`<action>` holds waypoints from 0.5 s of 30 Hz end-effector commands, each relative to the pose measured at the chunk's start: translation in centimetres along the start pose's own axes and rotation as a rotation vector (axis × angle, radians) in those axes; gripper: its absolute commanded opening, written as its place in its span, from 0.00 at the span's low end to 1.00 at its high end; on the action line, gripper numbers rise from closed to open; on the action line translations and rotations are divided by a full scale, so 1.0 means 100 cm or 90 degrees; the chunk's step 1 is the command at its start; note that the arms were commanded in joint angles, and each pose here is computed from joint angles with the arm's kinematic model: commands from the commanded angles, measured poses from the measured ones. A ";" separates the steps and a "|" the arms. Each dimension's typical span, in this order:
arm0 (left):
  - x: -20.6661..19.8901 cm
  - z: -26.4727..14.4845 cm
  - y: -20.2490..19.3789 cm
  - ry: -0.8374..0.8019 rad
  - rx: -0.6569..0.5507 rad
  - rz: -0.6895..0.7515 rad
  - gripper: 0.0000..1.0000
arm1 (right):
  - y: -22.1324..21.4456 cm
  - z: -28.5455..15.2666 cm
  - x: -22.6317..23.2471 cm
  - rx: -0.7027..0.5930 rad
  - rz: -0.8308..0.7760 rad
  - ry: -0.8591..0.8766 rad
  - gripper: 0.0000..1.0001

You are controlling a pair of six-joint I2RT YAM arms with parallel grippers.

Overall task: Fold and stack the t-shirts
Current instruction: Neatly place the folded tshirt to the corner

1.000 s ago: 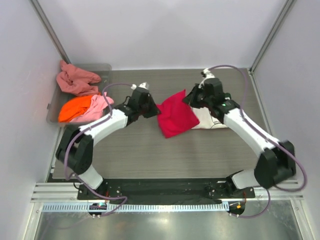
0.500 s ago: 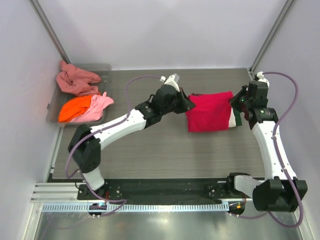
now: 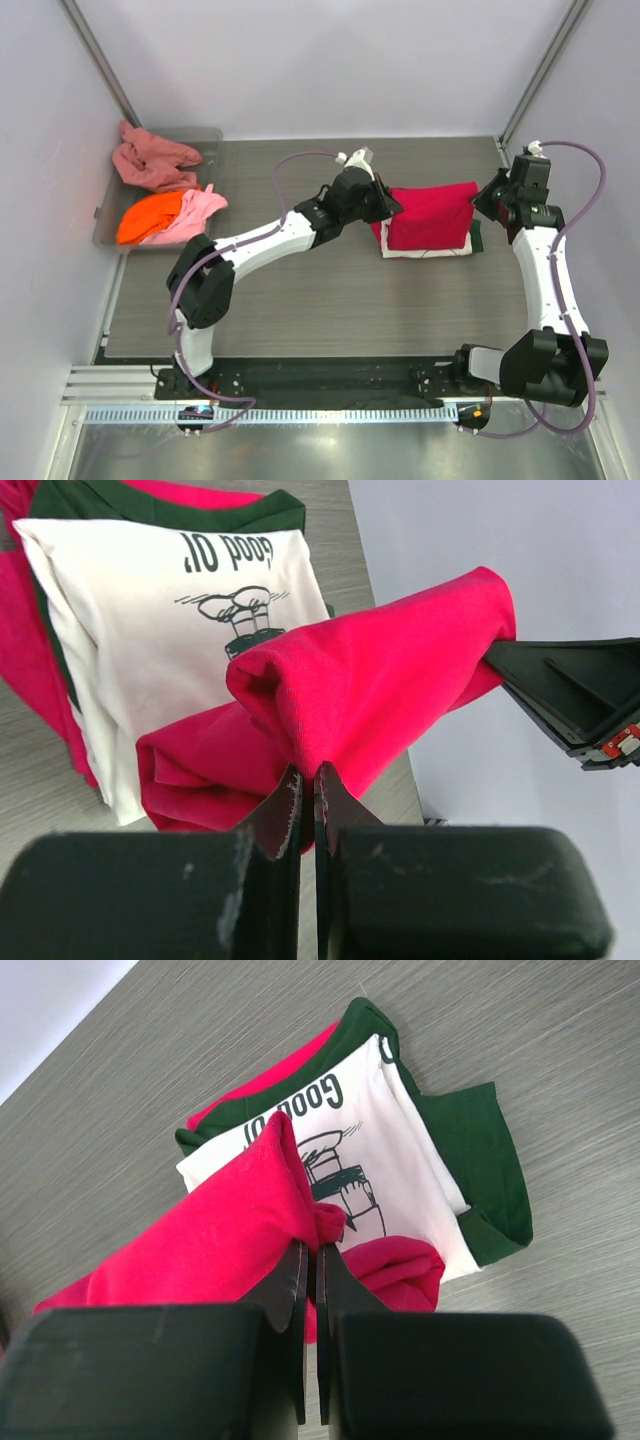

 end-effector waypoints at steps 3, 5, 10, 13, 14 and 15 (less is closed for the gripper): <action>-0.033 -0.004 -0.003 -0.065 -0.030 -0.015 0.00 | 0.028 -0.023 0.000 -0.079 -0.012 -0.002 0.01; -0.033 -0.002 -0.010 -0.065 -0.026 -0.028 0.00 | 0.026 -0.020 -0.003 -0.075 -0.010 -0.009 0.01; -0.029 0.012 -0.011 -0.064 -0.031 -0.028 0.00 | 0.026 -0.006 -0.003 -0.062 -0.003 -0.013 0.01; -0.027 0.018 -0.003 -0.056 -0.057 -0.014 0.00 | 0.023 0.011 -0.005 -0.040 0.003 -0.018 0.01; -0.022 0.023 -0.002 -0.049 -0.061 -0.013 0.00 | 0.021 0.019 -0.006 -0.032 0.009 -0.022 0.01; -0.024 0.025 0.003 -0.051 -0.069 -0.008 0.00 | 0.020 0.025 -0.007 -0.028 0.009 -0.024 0.01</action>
Point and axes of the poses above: each gripper's point midway between its finger pads, its own z axis out along the fingers, its own x axis along the line the jaws close on, y = z × x, the point moved 2 cm from there along -z, back along the fingers, and after that the axes turned 13 degrees about -z, right-handed, at the moved point
